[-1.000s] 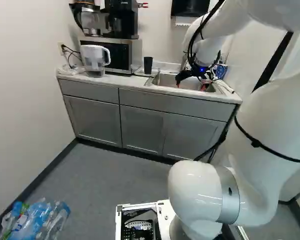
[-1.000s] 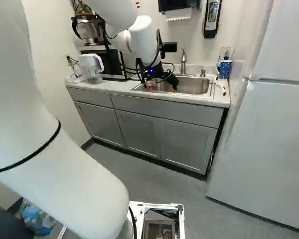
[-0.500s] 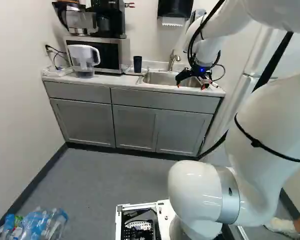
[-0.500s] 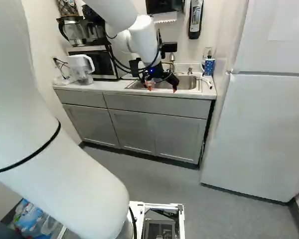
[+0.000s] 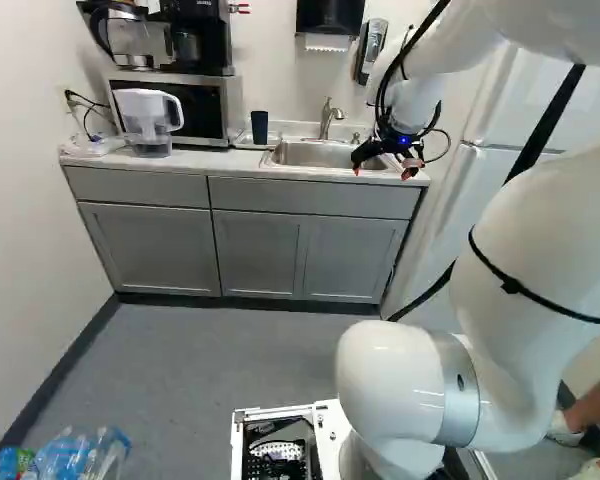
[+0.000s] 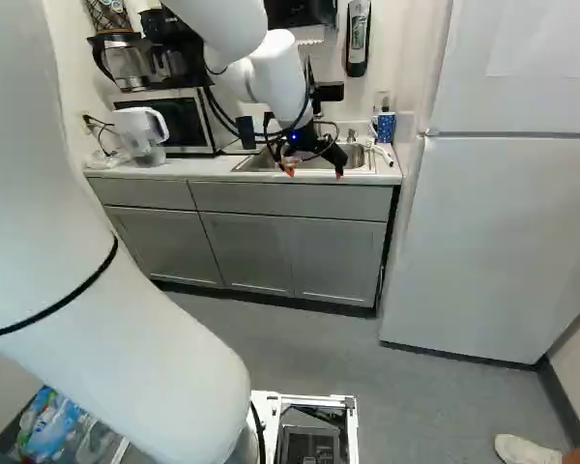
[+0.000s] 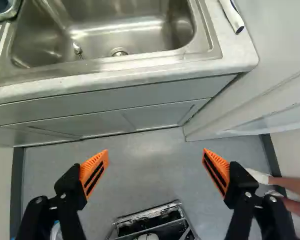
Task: Rinse the cup and place it in the tray
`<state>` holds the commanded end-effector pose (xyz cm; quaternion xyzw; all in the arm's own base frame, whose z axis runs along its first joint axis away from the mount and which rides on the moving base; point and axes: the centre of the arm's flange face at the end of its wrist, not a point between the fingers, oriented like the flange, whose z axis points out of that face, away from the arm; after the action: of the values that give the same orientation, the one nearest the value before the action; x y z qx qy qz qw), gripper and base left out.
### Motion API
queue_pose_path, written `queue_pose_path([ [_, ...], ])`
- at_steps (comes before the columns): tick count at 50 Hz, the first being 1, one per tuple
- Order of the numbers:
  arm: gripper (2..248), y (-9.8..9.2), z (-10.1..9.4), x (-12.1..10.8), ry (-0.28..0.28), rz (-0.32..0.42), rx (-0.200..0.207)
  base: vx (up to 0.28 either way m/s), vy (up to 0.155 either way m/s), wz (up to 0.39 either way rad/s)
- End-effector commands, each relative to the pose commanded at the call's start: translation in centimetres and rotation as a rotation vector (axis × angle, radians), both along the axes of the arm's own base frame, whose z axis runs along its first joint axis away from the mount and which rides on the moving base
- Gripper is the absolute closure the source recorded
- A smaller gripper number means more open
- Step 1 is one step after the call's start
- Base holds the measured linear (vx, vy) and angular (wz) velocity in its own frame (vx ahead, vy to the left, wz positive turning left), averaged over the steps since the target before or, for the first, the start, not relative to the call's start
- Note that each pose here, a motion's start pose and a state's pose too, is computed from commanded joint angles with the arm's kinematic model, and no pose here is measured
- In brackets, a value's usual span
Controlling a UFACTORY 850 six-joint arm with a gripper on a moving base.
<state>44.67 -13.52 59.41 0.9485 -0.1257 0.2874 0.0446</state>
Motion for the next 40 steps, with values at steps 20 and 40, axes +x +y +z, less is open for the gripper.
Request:
queue_pose_path([
  [20,3,0.0,0.0,0.0,0.0,0.0,0.0,0.0,0.0,0.0],
  [40,3,0.23,-0.4,-0.07,-0.009,0.004,-0.003,0.0,0.0,0.0],
])
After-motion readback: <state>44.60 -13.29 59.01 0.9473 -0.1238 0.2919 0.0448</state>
